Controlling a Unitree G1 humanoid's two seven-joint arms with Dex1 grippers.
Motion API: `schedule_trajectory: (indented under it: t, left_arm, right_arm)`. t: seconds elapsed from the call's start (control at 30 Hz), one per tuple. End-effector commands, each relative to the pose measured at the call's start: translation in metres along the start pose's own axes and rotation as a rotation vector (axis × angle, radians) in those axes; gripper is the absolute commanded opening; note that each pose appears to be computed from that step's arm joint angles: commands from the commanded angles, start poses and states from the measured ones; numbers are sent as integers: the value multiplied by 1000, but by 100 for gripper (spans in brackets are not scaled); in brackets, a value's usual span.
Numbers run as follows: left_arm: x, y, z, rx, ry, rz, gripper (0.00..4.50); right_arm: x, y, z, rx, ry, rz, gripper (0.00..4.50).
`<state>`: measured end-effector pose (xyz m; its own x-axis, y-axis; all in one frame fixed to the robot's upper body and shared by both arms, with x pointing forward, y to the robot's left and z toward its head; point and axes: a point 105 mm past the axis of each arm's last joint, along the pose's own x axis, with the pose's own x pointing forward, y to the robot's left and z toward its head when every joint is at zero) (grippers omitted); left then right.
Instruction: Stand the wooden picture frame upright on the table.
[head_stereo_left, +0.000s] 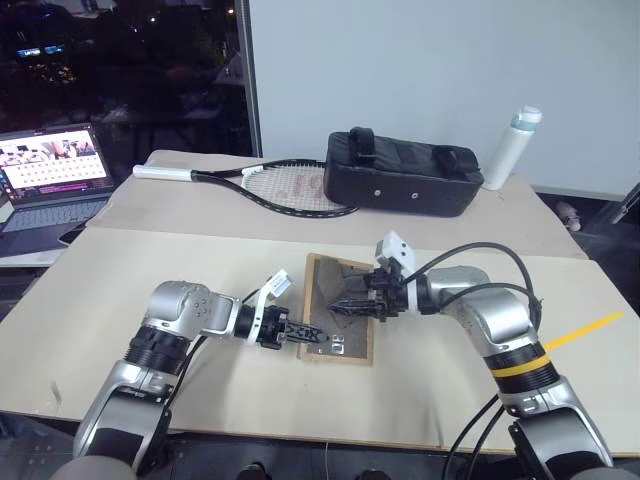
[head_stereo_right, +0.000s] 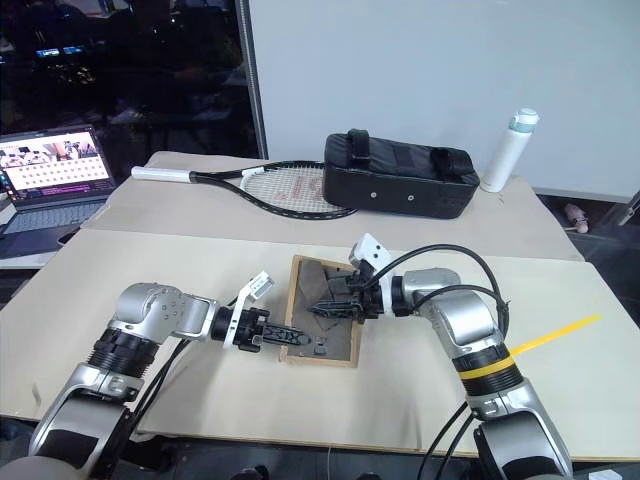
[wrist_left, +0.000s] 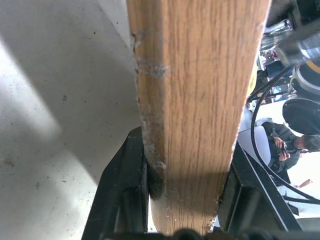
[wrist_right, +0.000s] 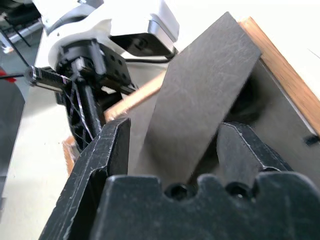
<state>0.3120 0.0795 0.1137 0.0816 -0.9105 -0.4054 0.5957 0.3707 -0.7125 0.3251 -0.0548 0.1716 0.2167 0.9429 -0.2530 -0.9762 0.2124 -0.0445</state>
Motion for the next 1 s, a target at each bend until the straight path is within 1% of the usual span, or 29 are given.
schedule_trajectory:
  t: [0.03, 0.13, 0.27, 0.37, 0.47, 0.57, 0.67, 0.73, 0.77, 0.8, 0.87, 0.9, 0.97, 1.0]
  left_arm:
    - [-6, 16, 6, 39, -8, 114, 116]
    - [-5, 15, 8, 35, -34, 93, 116]
    - [-4, 11, 6, -25, -51, 39, 116]
    - [-8, 2, 7, -101, -50, -29, 116]
    - [-14, -9, 11, -116, -45, -92, 116]
    - [-19, -18, 19, -122, -61, -145, 116]
    - [-23, -24, 26, -129, -78, -188, 116]
    - [-25, -32, 34, -187, -94, -254, 116]
    - [-27, -40, 40, -213, -100, -310, 116]
    - [-28, -47, 44, -236, -103, -361, 116]
    - [-27, -56, 51, -289, -95, -453, 116]
    - [-25, -57, 49, -306, -71, -464, 116]
    - [-22, -61, 47, -321, -31, -480, 116]
    - [-21, -63, 46, -323, -17, -491, 116]
  right_arm:
    - [-4, 31, 20, -133, -57, 148, 298]
    - [-12, 33, 11, -244, -5, 140, 298]
    - [-23, 27, 7, -287, 15, 97, 298]
    - [-45, -4, 1, -323, 65, -77, 298]
    - [-69, -29, -7, -348, 120, -211, 298]
    - [-87, -37, -9, -367, 132, -263, 298]
    - [-104, -35, -5, -412, 137, -287, 298]
    - [-112, -37, -4, -471, 146, -339, 298]
    - [-116, -41, -5, -530, 159, -381, 298]
    - [-118, -44, -7, -646, 199, -425, 298]
    - [-120, -47, -4, -879, 227, -500, 298]
    - [-121, -48, 2, -1024, 238, -549, 298]
    - [-121, -47, 11, -1243, 247, -598, 298]
    - [-121, -46, 12, -1323, 251, -603, 298]
